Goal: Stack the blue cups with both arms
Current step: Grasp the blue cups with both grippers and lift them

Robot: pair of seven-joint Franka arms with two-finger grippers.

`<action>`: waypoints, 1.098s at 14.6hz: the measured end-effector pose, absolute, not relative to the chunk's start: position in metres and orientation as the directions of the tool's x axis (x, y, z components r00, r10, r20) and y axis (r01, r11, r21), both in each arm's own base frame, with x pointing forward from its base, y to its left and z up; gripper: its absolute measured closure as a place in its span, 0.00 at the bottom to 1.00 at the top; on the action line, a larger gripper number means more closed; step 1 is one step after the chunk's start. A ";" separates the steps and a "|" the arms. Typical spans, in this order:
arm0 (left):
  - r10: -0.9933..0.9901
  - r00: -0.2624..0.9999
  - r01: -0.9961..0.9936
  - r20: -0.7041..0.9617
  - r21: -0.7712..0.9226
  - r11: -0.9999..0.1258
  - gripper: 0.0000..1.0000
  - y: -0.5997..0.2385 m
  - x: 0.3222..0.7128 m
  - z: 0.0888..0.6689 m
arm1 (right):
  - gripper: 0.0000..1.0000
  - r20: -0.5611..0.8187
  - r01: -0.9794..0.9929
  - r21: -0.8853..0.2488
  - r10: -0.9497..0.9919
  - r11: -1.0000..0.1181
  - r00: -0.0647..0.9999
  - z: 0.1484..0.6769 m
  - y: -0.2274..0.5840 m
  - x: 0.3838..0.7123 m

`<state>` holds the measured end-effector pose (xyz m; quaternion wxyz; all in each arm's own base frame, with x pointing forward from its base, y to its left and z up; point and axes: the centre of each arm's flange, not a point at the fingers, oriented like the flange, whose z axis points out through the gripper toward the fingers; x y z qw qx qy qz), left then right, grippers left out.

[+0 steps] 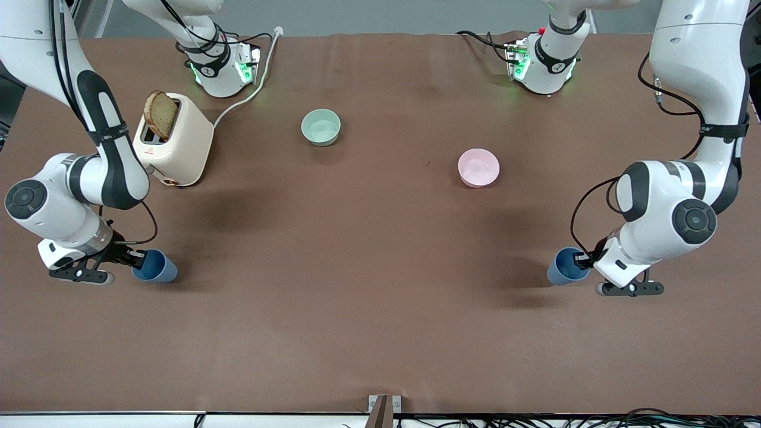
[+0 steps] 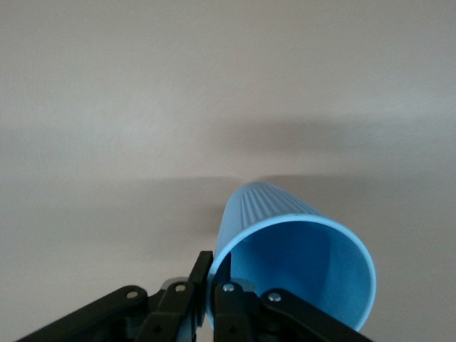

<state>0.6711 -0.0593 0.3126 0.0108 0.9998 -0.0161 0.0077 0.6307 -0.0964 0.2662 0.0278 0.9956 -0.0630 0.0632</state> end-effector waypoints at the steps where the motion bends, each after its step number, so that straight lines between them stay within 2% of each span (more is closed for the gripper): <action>1: -0.064 0.998 -0.065 0.015 0.035 -0.997 0.94 -0.078 0.674 0.328 | 0.94 0.117 -0.131 0.047 -0.125 -0.990 0.985 0.266 -0.096 0.630; 4: -0.189 0.982 -0.189 0.007 0.093 -0.977 0.94 -0.160 0.670 0.368 | 0.94 0.060 -0.135 0.047 -0.132 -0.990 0.989 0.287 -0.098 0.636; 8: -0.368 0.930 -0.364 -0.004 0.146 -0.920 0.94 -0.286 0.641 0.357 | 0.95 0.035 -0.142 0.041 -0.141 -0.989 0.989 0.393 -0.098 0.643; 12: -0.521 0.853 -0.512 -0.015 0.168 -0.843 0.94 -0.406 0.596 0.326 | 0.95 0.012 -0.142 0.031 -0.142 -0.989 0.990 0.502 -0.092 0.620; 16: -0.631 0.776 -0.628 0.020 0.125 -0.768 0.94 -0.464 0.570 0.312 | 0.95 0.022 -0.124 0.022 -0.124 -0.992 0.992 0.575 -0.075 0.587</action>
